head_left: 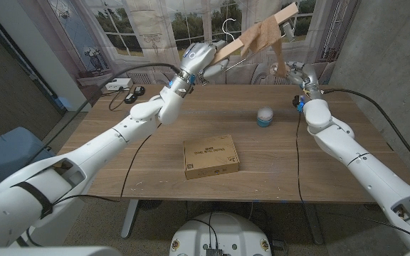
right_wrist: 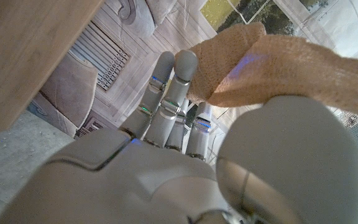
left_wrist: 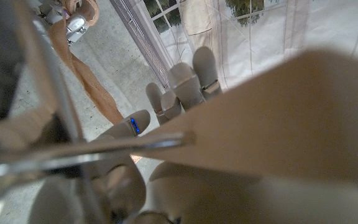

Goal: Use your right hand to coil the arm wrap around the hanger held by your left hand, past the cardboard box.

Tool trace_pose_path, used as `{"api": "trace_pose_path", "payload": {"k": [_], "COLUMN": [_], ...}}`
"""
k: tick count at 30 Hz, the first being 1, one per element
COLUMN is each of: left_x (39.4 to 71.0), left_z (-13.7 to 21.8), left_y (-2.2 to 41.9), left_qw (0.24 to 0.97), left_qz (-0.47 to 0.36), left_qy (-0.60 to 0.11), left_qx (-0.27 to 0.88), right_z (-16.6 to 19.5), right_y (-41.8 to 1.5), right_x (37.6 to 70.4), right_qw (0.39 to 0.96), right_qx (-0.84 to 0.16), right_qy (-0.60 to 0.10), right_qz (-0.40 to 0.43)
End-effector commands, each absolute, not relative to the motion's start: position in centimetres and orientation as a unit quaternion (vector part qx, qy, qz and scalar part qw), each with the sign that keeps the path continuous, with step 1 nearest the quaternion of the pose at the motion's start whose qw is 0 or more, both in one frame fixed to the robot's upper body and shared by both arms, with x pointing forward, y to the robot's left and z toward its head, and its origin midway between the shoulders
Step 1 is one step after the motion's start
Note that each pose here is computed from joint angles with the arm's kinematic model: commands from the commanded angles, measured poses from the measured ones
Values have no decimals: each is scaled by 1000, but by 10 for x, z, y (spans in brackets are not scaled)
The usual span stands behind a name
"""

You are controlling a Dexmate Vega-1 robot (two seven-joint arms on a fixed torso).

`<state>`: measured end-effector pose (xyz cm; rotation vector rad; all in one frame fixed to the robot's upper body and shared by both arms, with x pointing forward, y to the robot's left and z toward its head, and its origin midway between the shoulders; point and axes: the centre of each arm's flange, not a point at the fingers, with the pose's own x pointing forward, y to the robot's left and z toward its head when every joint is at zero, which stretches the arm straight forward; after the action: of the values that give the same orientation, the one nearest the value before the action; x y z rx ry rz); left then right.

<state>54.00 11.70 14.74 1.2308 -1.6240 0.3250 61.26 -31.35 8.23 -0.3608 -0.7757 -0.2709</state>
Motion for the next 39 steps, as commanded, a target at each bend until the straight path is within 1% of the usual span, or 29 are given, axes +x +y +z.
{"api": "trace_pose_path", "payload": {"k": [1, 9, 19, 29, 39], "left_x": [555, 561, 565, 562, 557], "left_z": [156, 158, 158, 155, 153], "left_y": [112, 110, 108, 102, 97], "left_qw": [535, 534, 523, 506, 496], "left_qz": [111, 119, 126, 151, 168], "left_qy": [-605, -579, -558, -551, -543], "left_qx": [580, 604, 632, 647, 657], "right_z": [20, 1, -12, -31, -57], "right_y": [-304, -301, -291, -285, -280], "right_x": [618, 612, 589, 572, 565], "right_qw": [920, 921, 907, 900, 903], "right_qx": [-145, -141, -171, -195, -171], "right_qy": [-341, -336, -346, -333, -321], "right_qz": [-127, -137, -169, -201, -229]}}
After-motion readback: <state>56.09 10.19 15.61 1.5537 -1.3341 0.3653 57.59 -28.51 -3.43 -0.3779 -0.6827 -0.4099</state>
